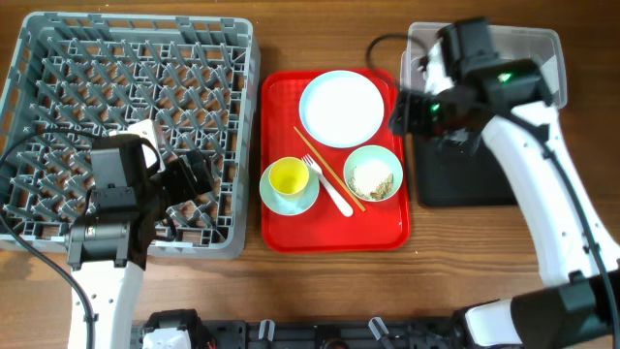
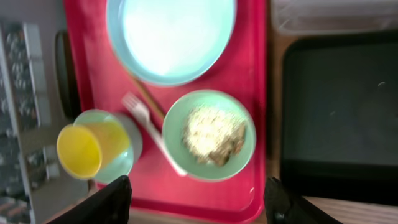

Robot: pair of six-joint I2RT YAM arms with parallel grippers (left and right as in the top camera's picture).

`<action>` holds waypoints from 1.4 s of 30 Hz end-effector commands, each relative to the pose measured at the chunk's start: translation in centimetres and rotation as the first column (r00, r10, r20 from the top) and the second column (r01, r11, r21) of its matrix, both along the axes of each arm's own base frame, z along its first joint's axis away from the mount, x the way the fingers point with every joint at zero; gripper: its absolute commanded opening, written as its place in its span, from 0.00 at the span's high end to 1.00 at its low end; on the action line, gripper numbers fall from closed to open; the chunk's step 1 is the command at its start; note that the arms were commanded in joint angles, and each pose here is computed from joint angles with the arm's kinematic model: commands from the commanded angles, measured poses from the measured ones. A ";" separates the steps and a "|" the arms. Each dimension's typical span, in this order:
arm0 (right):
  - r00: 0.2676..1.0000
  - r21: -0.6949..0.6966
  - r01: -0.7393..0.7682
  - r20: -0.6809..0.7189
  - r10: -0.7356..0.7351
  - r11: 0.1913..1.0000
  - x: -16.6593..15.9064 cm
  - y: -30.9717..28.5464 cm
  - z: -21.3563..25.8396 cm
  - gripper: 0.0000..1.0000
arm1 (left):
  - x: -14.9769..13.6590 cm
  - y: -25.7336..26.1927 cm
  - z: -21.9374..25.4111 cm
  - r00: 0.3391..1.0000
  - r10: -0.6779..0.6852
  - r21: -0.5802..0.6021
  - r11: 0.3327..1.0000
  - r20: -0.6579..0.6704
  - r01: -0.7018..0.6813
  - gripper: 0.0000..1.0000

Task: Sort waste into correct bins and load items into the dishwasher rack
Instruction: 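Carry the packet to the clear bin and release it, then grasp the light-blue bowl of rice with the right gripper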

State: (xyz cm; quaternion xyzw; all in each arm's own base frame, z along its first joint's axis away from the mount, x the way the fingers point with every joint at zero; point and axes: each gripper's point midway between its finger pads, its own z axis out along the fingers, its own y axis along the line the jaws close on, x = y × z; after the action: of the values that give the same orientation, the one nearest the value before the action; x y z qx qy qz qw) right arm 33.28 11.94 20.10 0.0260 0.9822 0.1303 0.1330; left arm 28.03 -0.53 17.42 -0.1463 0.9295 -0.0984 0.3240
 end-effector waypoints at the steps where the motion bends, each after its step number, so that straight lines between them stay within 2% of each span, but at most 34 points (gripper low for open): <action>1: 0.995 -0.080 -0.056 0.083 0.063 0.995 -1.9 3.0 -0.7 0.32 | 0.3 -0.2 0.7 1.000 0.002 -0.008 1.000 0.014 -0.001 0.00; 3: 0.992 -0.098 -0.097 0.075 0.104 0.991 -2.7 5.0 -2.5 0.32 | 0.3 -0.2 0.7 1.000 0.002 -0.008 1.000 0.014 -0.001 0.00; 9: 0.996 -0.096 -0.077 0.028 0.080 0.992 -3.5 8.4 -9.4 0.35 | 0.3 -0.2 0.7 1.000 0.002 -0.008 1.000 0.013 -0.001 0.00; 17: 0.999 -0.110 -0.024 -0.044 0.020 0.994 -2.3 9.5 -15.9 0.43 | 0.3 -0.2 0.7 1.000 0.001 -0.008 1.000 0.013 -0.001 0.00; 21: 0.994 -0.130 0.025 -0.098 -0.038 0.991 -2.5 9.4 -18.4 0.53 | 0.3 -0.2 0.6 1.000 0.001 -0.008 1.000 0.012 -0.001 0.00; 25: 0.991 -0.131 0.065 -0.106 -0.080 0.989 -2.4 9.3 -18.9 0.72 | 0.3 -0.2 0.6 1.000 0.001 -0.008 1.000 0.009 -0.001 0.00; 27: 0.991 -0.129 0.083 -0.096 -0.096 0.988 -2.1 9.3 -18.7 0.75 | 0.2 -0.2 0.5 1.000 0.001 -0.008 1.000 0.006 -0.001 0.00; 29: 0.991 -0.126 0.086 -0.088 -0.097 0.988 -1.9 9.4 -18.6 0.86 | 0.2 -0.2 0.5 1.000 0.001 -0.008 1.000 0.006 -0.001 0.00; 32: 0.992 -0.122 0.085 -0.083 -0.096 0.989 -1.8 9.5 -18.4 0.94 | 0.2 -0.2 0.5 1.000 0.002 -0.008 1.000 0.006 -0.001 0.00; 36: 0.994 -0.103 0.085 -0.059 -0.092 0.991 -1.6 9.7 -17.2 0.96 | 0.2 -0.2 0.5 1.000 0.001 -0.008 1.000 0.006 -0.001 0.00; 42: 0.998 -0.051 0.067 0.021 -0.066 0.996 -0.9 9.8 -12.3 0.96 | 0.2 -0.2 0.5 1.000 0.002 -0.008 1.000 0.006 -0.001 0.00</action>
State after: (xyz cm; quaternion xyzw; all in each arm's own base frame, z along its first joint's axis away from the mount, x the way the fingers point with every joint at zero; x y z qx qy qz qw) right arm 31.14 20.97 3.94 0.0613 0.9899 0.0680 0.1086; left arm 27.91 -0.54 17.27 -0.1469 0.9309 -0.0980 0.3199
